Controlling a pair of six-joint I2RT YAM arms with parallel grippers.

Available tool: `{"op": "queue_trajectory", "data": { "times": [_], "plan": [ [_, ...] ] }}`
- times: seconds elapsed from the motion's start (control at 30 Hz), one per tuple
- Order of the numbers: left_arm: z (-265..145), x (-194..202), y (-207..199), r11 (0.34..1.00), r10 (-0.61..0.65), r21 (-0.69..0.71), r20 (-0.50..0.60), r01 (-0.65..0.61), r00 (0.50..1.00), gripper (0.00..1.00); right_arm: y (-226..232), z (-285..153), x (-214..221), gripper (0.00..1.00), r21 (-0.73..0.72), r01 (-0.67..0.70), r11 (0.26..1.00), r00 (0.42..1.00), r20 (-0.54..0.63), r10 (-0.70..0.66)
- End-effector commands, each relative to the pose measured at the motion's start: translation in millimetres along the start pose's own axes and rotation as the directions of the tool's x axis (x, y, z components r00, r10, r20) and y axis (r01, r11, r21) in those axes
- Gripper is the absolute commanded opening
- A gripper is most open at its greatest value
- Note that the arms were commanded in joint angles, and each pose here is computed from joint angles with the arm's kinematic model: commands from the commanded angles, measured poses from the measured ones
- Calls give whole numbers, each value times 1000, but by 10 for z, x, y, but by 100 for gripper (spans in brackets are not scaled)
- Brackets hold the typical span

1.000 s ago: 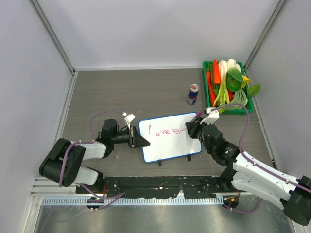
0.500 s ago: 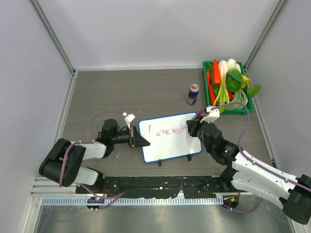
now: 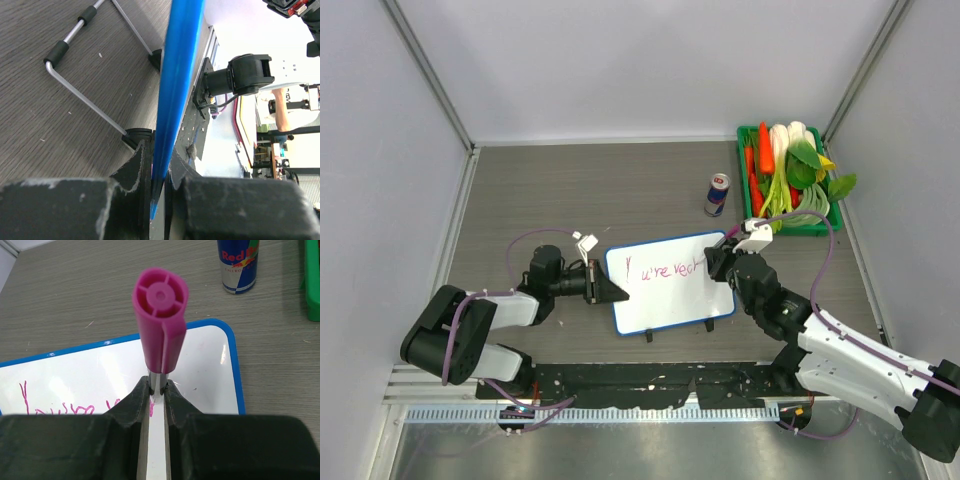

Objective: Write a sentence on the whiteboard

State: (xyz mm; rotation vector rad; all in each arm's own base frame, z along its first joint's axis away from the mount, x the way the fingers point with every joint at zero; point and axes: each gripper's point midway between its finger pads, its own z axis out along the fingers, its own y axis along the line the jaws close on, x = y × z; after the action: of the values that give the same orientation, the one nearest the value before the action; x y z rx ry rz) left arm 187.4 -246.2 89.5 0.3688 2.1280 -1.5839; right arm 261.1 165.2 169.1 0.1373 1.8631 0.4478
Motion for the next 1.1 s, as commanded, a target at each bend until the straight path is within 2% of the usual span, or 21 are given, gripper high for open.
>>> {"op": "queue_trajectory", "data": {
  "times": [0.0,0.67,1.07],
  "plan": [
    [7,48,254,991,-68,-117,12,69,998,0,-70,-15,-30,1,30,-9,1000,1000,12,9],
    [10,49,261,991,-70,-118,11,71,997,0,-106,-87,194,1,6,-7,1000,998,-66,7],
    [13,54,258,991,-70,-116,9,70,998,0,64,-187,-275,1,-42,-57,997,997,46,59]
  ]
}}
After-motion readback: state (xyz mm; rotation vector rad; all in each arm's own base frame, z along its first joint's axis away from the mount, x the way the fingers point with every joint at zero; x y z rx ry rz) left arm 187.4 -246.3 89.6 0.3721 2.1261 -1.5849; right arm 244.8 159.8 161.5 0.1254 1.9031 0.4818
